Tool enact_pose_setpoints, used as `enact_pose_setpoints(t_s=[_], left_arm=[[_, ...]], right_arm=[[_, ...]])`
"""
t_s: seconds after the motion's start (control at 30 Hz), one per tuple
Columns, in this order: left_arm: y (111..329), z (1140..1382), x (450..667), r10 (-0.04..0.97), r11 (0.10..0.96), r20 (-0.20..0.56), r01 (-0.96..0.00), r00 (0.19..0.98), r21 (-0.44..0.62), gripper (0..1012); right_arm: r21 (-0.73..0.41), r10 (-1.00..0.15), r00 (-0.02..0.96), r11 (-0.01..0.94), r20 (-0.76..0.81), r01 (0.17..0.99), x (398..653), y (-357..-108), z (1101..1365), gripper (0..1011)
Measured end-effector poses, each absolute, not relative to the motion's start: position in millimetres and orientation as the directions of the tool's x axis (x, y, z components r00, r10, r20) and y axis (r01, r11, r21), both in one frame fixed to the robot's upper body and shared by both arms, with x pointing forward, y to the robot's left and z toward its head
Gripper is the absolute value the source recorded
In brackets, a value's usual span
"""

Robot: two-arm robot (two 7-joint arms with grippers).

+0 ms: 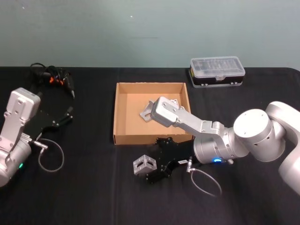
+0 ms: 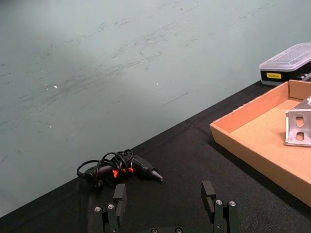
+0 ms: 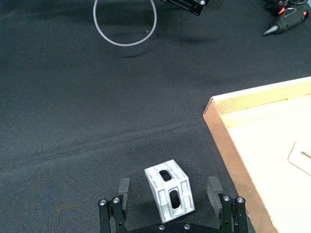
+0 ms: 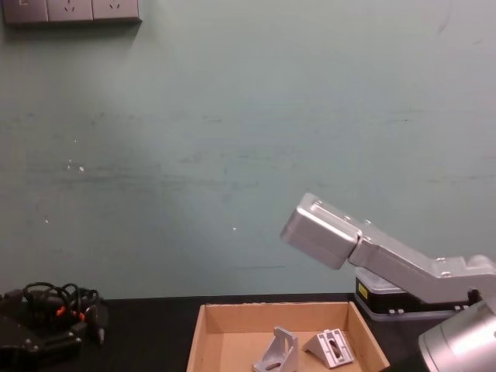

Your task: Use one hand to pick up the angle iron from the table and place it into the box.

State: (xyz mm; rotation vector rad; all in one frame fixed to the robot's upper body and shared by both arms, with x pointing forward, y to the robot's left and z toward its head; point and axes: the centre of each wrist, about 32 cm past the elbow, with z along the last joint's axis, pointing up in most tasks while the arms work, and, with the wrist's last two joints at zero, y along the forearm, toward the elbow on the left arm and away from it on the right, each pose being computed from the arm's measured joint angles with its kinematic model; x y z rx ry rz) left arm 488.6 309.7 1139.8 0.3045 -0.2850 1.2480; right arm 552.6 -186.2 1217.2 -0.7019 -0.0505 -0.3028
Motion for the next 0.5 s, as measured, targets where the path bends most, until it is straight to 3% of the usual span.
enact_pose_setpoints(t_s=[0.5], left_arm=[[309.7, 1139.8, 488.6, 0.88, 0.287, 0.374, -0.955, 0.292, 0.07, 1011]], right_arm=[[-0.634, -0.256, 0.957, 0.72, 0.136, 0.282, 554.5, -181.6, 1213.9, 1003]])
